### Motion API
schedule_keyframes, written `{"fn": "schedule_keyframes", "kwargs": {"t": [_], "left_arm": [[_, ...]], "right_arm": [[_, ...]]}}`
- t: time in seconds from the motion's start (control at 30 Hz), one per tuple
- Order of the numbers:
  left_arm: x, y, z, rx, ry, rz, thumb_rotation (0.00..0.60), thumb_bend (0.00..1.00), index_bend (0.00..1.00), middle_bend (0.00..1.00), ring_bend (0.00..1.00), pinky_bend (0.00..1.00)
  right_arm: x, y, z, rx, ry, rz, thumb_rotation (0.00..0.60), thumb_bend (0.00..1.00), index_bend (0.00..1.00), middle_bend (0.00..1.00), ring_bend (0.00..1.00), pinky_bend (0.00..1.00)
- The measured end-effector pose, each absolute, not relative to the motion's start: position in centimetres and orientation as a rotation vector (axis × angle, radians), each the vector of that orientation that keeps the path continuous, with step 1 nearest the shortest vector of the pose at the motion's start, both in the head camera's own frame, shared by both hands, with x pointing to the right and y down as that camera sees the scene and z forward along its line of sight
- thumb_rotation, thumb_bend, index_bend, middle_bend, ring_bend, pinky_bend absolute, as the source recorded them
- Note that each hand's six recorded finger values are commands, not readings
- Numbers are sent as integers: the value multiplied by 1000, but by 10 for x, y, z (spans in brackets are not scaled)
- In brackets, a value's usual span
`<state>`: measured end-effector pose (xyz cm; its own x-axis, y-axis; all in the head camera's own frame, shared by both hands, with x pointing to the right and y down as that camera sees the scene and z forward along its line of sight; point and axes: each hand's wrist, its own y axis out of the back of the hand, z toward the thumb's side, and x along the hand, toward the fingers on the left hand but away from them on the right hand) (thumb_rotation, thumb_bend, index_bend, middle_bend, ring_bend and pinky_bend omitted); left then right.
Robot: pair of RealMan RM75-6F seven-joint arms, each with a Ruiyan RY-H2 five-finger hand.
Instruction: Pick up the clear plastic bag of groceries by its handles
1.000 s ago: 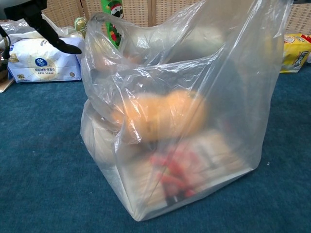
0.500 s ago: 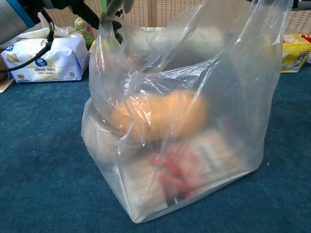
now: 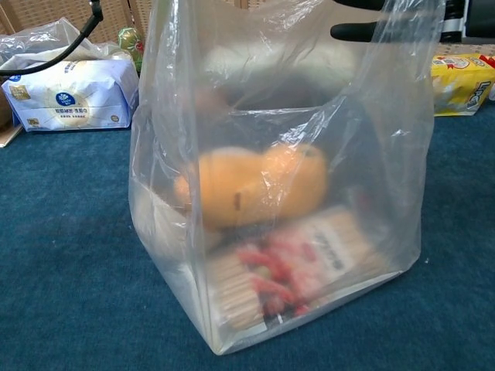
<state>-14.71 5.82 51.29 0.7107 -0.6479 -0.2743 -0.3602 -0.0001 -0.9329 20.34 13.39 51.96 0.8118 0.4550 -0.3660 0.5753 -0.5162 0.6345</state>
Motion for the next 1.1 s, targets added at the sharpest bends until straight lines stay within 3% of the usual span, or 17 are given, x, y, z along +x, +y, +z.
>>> {"fn": "schedule_keyframes", "kwargs": {"t": [0.43, 0.7, 1.1], "left_arm": [[-124, 57, 488, -1635, 843, -184, 600, 229, 613, 760, 637, 493], [-112, 59, 479, -1631, 840, -181, 600, 216, 613, 760, 623, 493], [-102, 60, 476, -1628, 826, -171, 600, 213, 613, 760, 613, 493]], "right_arm": [[192, 134, 524, 2268, 719, -221, 229, 84, 145, 184, 128, 41], [187, 130, 530, 2296, 713, -248, 135, 84, 70, 125, 72, 1], [174, 128, 532, 2297, 682, -240, 127, 84, 54, 116, 61, 0]]}}
